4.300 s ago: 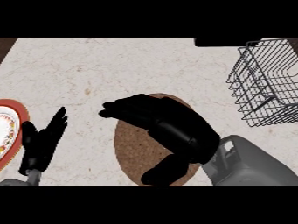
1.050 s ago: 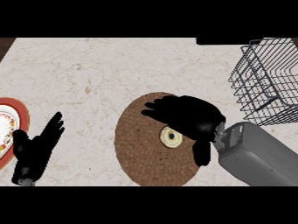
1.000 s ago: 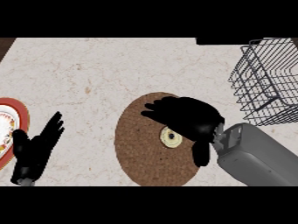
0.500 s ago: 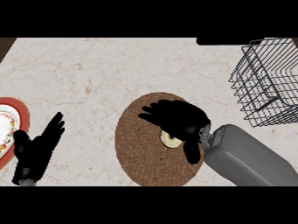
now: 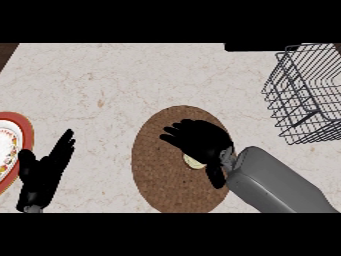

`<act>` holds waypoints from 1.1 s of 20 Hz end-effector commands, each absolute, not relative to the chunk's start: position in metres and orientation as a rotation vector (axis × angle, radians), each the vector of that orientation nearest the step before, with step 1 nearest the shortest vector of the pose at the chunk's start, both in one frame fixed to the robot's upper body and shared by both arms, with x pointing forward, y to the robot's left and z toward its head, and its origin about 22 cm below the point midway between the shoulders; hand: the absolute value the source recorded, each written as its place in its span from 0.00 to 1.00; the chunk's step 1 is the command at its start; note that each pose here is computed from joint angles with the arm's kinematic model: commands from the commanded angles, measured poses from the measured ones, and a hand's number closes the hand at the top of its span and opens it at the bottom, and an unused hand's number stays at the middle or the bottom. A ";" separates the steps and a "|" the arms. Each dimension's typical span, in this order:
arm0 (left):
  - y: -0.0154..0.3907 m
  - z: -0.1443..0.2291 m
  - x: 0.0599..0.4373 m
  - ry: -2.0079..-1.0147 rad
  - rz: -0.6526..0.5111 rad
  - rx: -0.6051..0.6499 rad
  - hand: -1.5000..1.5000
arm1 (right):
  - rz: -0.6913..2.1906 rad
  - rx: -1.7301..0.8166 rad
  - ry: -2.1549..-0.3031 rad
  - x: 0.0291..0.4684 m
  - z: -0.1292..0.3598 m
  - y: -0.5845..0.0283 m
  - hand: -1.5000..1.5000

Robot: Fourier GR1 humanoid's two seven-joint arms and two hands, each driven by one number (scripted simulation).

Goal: Pick the cupcake from the placemat and place it in the basket

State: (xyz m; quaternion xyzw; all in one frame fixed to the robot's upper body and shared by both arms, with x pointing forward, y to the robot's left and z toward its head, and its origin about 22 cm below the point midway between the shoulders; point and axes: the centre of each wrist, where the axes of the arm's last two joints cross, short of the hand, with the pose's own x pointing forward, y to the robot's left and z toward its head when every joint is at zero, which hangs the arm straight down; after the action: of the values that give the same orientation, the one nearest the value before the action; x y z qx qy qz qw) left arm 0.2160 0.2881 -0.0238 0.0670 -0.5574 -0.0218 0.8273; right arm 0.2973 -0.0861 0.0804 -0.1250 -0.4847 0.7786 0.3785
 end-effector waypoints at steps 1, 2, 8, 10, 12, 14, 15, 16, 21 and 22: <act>0.300 -0.046 0.198 -1.013 -0.027 0.160 0.50 | 1.991 -0.293 -1.249 0.285 0.071 -0.087 0.00; 0.286 -0.049 0.197 -1.020 -0.031 0.149 0.50 | 1.979 -0.303 -1.261 0.293 0.080 -0.090 0.00; 0.295 -0.051 0.203 -1.005 -0.029 0.167 0.50 | 1.978 -0.309 -1.248 0.300 0.070 -0.079 0.00; 0.296 -0.050 0.201 -1.025 -0.022 0.157 0.50 | 2.006 -0.325 -1.237 0.311 0.059 -0.088 1.00; 0.302 -0.049 0.189 -1.014 -0.024 0.150 0.50 | 2.061 -0.325 -1.310 0.296 0.056 -0.090 1.00; 0.296 -0.039 0.196 -1.035 -0.039 0.161 0.50 | 2.075 -0.374 -1.337 0.303 0.046 -0.090 1.00; 0.296 -0.043 0.210 -1.031 -0.033 0.158 0.50 | 2.093 -0.370 -1.363 0.302 0.057 -0.081 1.00; 0.291 -0.047 0.197 -1.021 -0.044 0.158 0.50 | 2.080 -0.412 -1.371 0.312 0.046 -0.093 1.00; 0.288 -0.055 0.189 -1.019 -0.064 0.152 0.50 | 2.094 -0.406 -1.385 0.318 0.049 -0.093 1.00; 0.300 -0.051 0.200 -1.000 -0.018 0.143 0.50 | 2.101 -0.393 -1.400 0.298 0.036 -0.085 1.00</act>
State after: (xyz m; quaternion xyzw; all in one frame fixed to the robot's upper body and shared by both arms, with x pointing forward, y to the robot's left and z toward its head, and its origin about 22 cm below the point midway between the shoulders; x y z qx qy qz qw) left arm 0.2157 0.2906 -0.0225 0.0678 -0.5525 -0.0238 0.8304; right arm 0.3073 -0.0848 0.0501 -0.1498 -0.5232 0.7844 0.2975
